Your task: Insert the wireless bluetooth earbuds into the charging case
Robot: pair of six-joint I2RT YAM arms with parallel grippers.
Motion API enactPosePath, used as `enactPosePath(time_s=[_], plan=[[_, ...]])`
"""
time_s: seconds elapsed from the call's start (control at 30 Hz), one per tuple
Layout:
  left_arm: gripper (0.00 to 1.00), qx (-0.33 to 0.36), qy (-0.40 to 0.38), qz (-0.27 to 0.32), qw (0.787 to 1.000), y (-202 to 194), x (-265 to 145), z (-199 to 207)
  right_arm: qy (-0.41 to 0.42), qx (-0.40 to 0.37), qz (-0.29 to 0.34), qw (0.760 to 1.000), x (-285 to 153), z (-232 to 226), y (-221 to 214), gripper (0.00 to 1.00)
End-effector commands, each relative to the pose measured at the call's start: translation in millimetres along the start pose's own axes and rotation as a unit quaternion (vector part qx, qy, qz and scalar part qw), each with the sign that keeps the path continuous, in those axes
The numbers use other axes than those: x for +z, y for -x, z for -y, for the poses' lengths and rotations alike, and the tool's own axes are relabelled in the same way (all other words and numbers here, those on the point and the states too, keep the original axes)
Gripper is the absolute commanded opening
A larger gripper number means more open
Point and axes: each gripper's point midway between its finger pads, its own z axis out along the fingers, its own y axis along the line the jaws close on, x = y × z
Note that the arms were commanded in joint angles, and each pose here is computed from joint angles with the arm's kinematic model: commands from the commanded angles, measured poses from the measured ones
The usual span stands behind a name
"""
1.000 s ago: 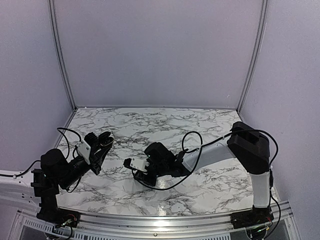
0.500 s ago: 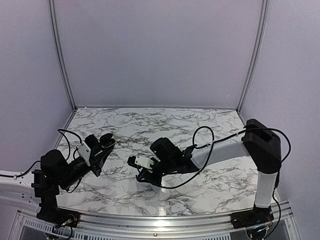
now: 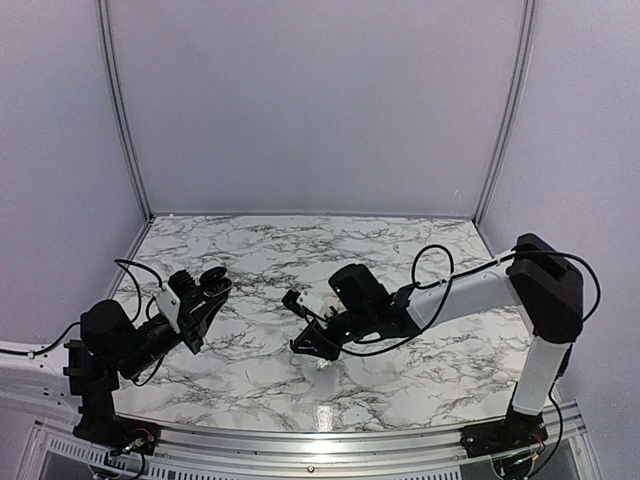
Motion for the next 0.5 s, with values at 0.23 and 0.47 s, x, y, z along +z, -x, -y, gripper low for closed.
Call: enactPosePath(time_s=[0.23,0.47], plan=[[0.0,0.017,-0.06,0.016,0.998,-8.0,-3.1,23.4,0.149,-0.016,0.072,0.986,-65.8,-77.7,53.7,0.07],[0.0,0.044,-0.11,0.044,0.992,4.7,-5.7,41.4,0.255,-0.015,0.088,0.963,-119.0,-130.8,85.0,0.06]])
